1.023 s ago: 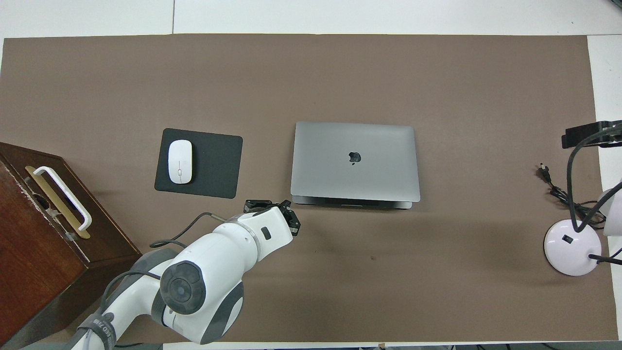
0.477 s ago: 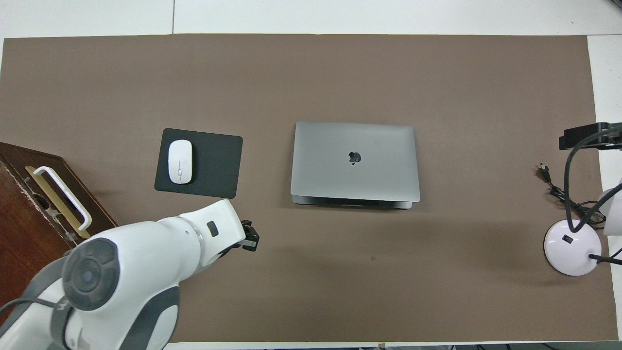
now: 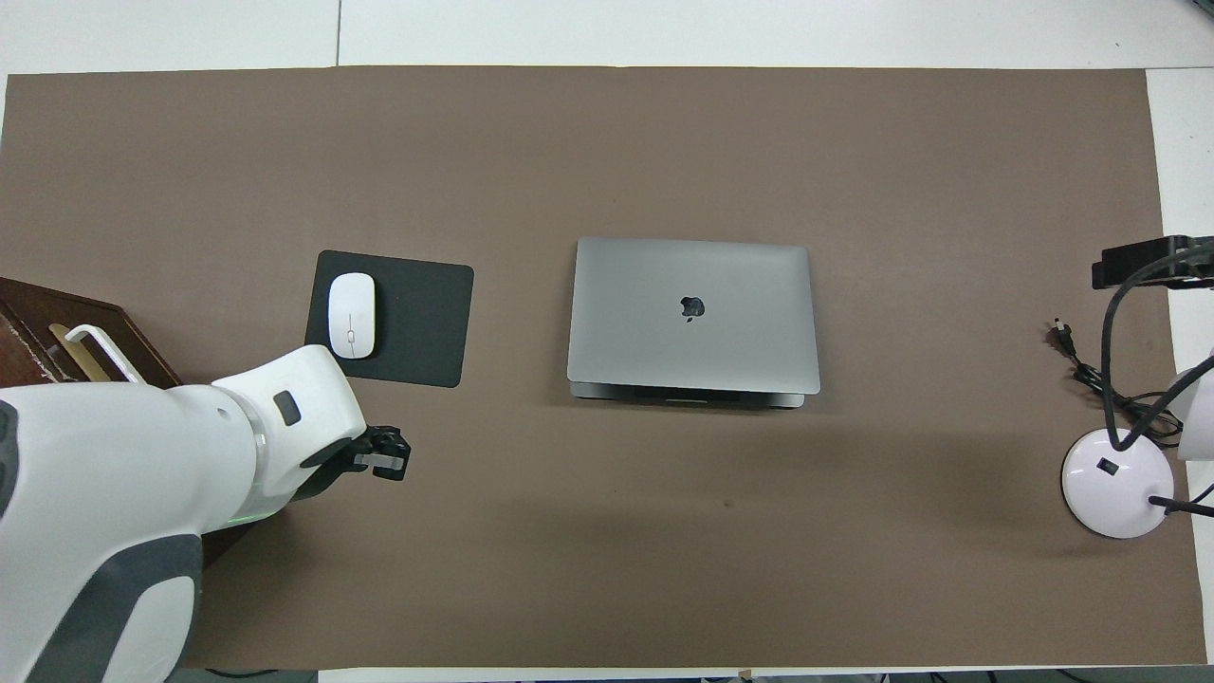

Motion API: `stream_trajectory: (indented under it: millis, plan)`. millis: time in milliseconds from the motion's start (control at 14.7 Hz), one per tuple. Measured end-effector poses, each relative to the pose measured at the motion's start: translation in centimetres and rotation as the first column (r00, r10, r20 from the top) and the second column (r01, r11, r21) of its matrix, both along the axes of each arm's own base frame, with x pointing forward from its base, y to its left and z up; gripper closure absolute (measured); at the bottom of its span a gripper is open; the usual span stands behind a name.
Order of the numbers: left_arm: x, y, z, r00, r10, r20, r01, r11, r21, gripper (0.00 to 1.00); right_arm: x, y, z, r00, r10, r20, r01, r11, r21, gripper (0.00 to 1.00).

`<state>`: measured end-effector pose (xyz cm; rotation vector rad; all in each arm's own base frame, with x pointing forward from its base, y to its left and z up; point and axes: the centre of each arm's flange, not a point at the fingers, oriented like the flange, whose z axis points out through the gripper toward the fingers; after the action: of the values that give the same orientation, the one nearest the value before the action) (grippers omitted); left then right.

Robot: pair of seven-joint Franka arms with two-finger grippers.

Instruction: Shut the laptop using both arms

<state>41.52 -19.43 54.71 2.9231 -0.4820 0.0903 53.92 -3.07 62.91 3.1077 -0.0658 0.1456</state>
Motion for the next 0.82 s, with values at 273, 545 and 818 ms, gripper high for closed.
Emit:
stream_trajectory:
  millis: [273,545,818]
  plan:
    - [1.5,3.9,1.8,0.999,0.042,-0.003,-0.042,0.999,0.028,0.99,0.0,0.0,0.1,1.0,-0.001,0.001,0.001,1.0,0.0,0.0]
    - [2.8,8.6,3.8,0.997,0.08,0.013,-0.081,0.995,0.059,0.83,-0.1,-0.1,0.1,1.0,-0.002,0.002,0.002,1.0,0.0,0.0]
    - [3.7,12.1,6.3,0.988,0.147,0.053,-0.15,0.987,0.05,0.39,-0.5,-0.1,1.0,1.0,-0.003,0.019,0.003,1.0,-0.002,0.0]
